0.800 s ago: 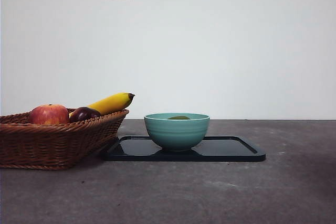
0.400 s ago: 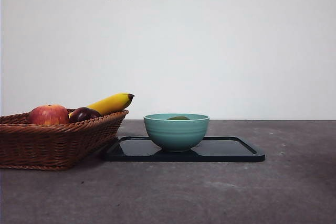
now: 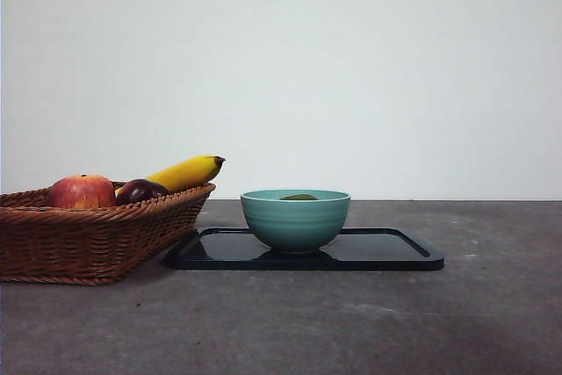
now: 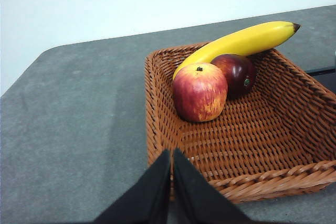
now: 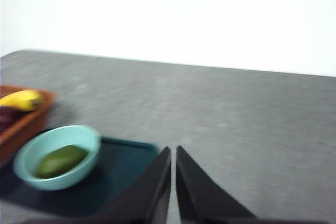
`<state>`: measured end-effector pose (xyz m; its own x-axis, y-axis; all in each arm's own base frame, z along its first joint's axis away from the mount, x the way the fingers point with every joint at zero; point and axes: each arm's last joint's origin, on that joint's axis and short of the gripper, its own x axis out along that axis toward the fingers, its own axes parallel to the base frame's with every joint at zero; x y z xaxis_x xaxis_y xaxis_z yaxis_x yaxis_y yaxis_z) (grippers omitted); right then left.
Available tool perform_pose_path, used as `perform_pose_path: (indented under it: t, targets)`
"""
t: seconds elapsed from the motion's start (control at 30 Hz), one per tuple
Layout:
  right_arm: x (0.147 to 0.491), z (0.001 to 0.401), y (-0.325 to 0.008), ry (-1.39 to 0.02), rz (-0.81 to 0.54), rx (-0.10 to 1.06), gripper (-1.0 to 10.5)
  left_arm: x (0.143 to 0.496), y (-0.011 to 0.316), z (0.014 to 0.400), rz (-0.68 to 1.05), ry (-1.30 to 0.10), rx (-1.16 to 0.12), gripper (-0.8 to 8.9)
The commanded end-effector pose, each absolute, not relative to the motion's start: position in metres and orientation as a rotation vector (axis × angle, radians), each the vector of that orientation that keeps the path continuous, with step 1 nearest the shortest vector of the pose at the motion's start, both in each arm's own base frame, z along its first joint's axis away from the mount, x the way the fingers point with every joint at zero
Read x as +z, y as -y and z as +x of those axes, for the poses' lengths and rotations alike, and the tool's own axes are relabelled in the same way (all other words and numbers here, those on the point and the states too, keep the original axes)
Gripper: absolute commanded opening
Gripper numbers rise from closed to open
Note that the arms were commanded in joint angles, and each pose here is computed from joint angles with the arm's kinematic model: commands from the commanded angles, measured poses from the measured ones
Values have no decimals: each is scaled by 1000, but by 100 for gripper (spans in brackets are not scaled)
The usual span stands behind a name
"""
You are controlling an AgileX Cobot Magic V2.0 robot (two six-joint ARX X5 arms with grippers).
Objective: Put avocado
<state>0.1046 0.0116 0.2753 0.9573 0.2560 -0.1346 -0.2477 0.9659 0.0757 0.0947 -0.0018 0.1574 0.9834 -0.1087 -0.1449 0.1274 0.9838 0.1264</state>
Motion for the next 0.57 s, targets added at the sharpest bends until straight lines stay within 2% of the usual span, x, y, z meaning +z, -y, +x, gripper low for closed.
perform_pose_path:
  t: [0.03,0.33,0.57]
  targets:
    - [257,103,-7,-85,45,206,7,150,2,96,131,-166,-117,8]
    - [200,95,0,-24,39,57,7,150,2,96,131,-166,-117,8]
    - [173,96,1,-46,44,20,7,150,2,96,131,-166,-117,8]
